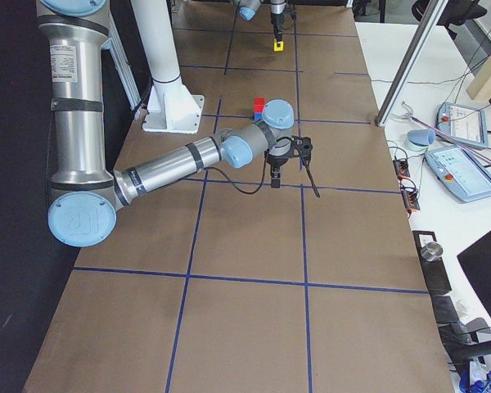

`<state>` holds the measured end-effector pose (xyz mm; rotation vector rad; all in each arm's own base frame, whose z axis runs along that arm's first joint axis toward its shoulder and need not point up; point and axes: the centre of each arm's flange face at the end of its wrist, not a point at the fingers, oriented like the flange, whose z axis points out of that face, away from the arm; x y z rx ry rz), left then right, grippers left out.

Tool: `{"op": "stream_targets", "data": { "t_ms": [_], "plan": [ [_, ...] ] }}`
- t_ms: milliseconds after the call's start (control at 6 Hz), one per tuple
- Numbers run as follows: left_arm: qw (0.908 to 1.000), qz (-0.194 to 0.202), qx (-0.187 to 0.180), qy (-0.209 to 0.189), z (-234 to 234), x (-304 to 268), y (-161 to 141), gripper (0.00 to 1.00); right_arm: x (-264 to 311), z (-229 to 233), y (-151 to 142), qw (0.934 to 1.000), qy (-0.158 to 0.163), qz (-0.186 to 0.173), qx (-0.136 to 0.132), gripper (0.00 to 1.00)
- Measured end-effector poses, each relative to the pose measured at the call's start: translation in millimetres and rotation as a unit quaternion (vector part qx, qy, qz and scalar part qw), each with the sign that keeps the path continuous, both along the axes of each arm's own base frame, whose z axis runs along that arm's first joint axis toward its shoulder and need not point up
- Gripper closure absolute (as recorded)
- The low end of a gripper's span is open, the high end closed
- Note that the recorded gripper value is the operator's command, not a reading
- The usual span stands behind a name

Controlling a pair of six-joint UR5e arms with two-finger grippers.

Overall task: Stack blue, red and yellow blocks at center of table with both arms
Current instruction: 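Carry the yellow cube with the left gripper onto the red cube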

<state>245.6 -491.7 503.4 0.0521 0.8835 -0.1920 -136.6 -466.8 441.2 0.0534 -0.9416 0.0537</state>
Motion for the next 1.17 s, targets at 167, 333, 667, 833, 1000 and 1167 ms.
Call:
{"op": "stream_targets", "data": {
  "t_ms": [167, 333, 667, 833, 1000, 1167],
  "plan": [
    [0.9995, 0.026, 0.017, 0.009, -68, 45, -12, 1.0, 0, 0, 2, 1.0, -0.005, -0.004, -0.003, 0.0],
    [0.9976, 0.063, 0.027, 0.015, -144, 105, -14, 1.0, 0, 0, 3, 0.9999, -0.008, -0.006, -0.006, 0.0],
    [0.9936, 0.092, 0.065, 0.012, -271, 204, 16, 1.0, 0, 2, 6, 0.9999, -0.011, -0.009, -0.009, 0.0],
    [0.9934, 0.094, 0.066, 0.007, -319, 237, 36, 1.0, 0, 3, 7, 0.9998, -0.012, -0.01, -0.012, 0.0],
    [0.9935, 0.095, 0.062, 0.0, -355, 251, 44, 1.0, 0, 3, 8, 0.9997, -0.014, -0.011, -0.014, 0.0],
    [0.9933, 0.098, 0.061, -0.003, -377, 261, 50, 1.0, 0, 3, 8, 0.9997, -0.016, -0.012, -0.015, 0.0]
  ]
}}
